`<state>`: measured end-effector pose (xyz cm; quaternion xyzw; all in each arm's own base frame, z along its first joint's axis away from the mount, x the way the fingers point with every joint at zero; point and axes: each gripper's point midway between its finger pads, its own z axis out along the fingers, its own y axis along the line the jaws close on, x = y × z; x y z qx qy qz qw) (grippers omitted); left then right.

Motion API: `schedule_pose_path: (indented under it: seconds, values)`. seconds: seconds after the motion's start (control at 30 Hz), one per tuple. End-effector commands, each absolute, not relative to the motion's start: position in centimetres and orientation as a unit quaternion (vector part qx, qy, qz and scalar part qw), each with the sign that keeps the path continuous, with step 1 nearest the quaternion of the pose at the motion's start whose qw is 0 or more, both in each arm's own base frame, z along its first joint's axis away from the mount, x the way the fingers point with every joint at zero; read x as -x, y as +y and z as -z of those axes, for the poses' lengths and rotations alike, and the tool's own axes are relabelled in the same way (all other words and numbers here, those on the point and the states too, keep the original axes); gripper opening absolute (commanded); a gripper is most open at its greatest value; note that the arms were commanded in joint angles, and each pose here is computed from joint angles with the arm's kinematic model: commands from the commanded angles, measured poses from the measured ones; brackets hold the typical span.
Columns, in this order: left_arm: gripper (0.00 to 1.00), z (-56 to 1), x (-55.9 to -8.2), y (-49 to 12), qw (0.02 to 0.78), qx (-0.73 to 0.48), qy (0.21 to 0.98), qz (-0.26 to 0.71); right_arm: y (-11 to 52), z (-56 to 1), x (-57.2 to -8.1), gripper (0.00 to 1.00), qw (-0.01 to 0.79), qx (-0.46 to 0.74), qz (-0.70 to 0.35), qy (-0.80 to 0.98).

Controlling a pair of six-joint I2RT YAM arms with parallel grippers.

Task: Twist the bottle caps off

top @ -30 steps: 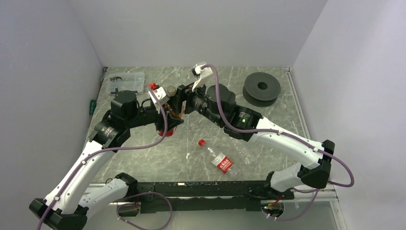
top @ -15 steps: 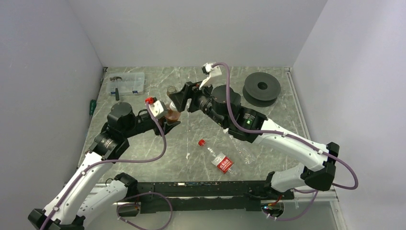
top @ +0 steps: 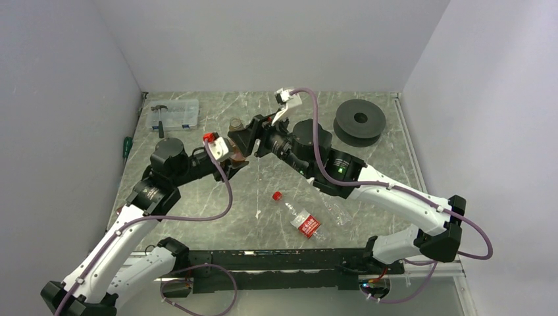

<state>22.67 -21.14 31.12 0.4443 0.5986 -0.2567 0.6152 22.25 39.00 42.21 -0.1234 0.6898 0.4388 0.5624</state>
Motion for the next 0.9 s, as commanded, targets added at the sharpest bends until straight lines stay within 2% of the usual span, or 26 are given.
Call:
schedule_pose_path:
  seconds: [0.0, 0.13, 0.37, 0.6, 0.77, 0.87]
  values:
    - [0.38, -33.6, -23.4, -21.1, 0.639, -0.431, 0.586, 0.249, 39.0, -43.5, -22.0, 0.59, 0.573, 0.115, -0.451, 0.675]
    - [0.38, -33.9, -23.6, -21.1, 0.638, -0.419, 0.593, 0.254, 39.2, -43.3, -22.3, 0.53, 0.573, 0.116, -0.445, 0.678]
    - [0.37, -34.6, -23.5, -21.0, 0.641, -0.411, 0.594, 0.258, 39.1, -41.5, -23.3, 0.51, 0.575, 0.105, -0.412, 0.699]
    - [0.37, -34.4, -23.2, -21.1, 0.636, -0.412, 0.597, 0.264, 38.8, -42.2, -23.4, 0.26, 0.584, 0.095, -0.417, 0.689]
    - [0.37, -34.3, -22.9, -21.4, 0.627, -0.411, 0.600, 0.279, 38.9, -42.9, -23.3, 0.00, 0.589, 0.098, -0.425, 0.680]
    - [0.36, -34.6, -22.3, -22.0, 0.614, -0.411, 0.601, 0.304, 39.1, -43.7, -22.8, 0.00, 0.593, 0.113, -0.439, 0.666]
